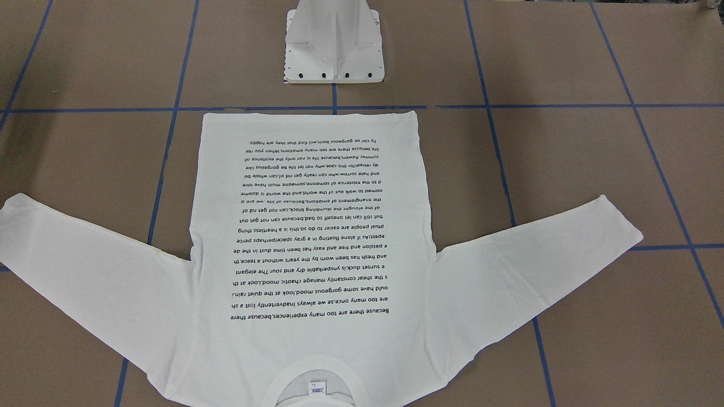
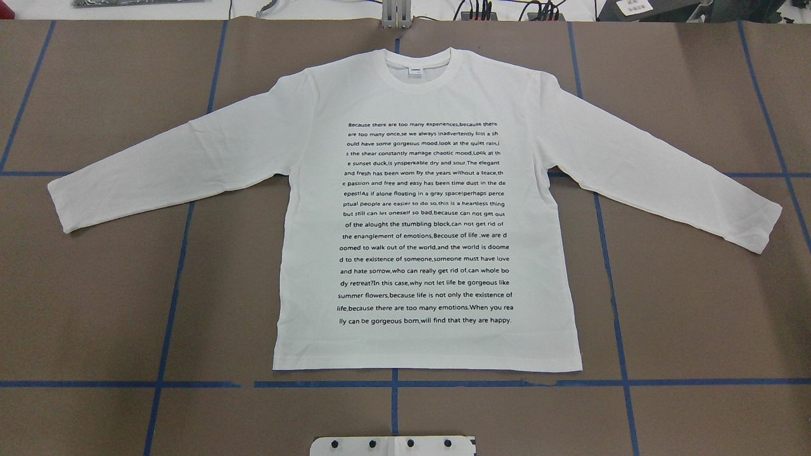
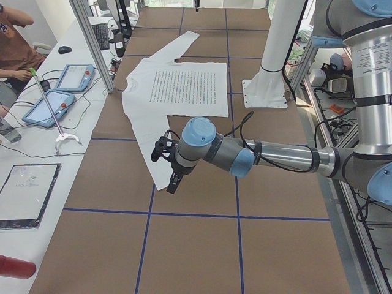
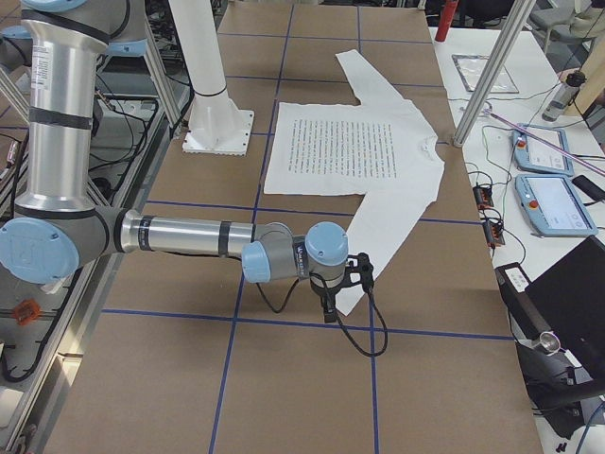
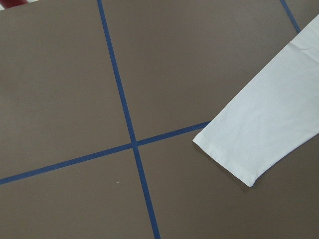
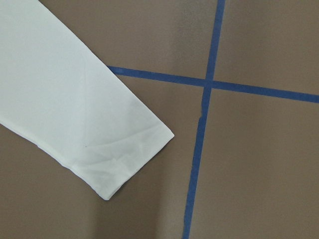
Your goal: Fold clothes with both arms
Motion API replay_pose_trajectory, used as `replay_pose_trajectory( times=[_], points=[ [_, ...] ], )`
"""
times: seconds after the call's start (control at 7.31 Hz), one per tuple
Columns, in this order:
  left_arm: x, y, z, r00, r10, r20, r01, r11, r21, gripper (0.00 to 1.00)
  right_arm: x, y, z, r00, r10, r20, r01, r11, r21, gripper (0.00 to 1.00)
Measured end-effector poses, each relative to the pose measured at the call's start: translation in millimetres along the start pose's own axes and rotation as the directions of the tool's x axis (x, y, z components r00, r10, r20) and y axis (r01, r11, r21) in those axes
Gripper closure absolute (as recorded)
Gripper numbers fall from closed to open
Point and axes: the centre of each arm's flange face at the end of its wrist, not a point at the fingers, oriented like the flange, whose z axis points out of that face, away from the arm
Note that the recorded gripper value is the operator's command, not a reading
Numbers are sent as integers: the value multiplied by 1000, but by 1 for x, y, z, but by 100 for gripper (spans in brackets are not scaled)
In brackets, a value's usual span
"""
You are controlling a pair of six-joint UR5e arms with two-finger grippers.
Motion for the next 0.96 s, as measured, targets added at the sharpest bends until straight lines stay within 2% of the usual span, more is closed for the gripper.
replay_pose_trajectory(
  times=[0.27,0.55,0.96],
  points=[
    [1,4,1,1000,-9,-21,8,1000,-9,0,-11,-40,34,1000,30,7,-29,999,-26,8],
    [1,5,2,999,-14,-34,14,1000,-14,0,-27,-68,73,993,117,16,-117,993,-18,8],
    [3,4,1,999,-9,-39,8,1000,-8,0,-41,-74,113,977,213,-20,-213,977,17,7]
  ],
)
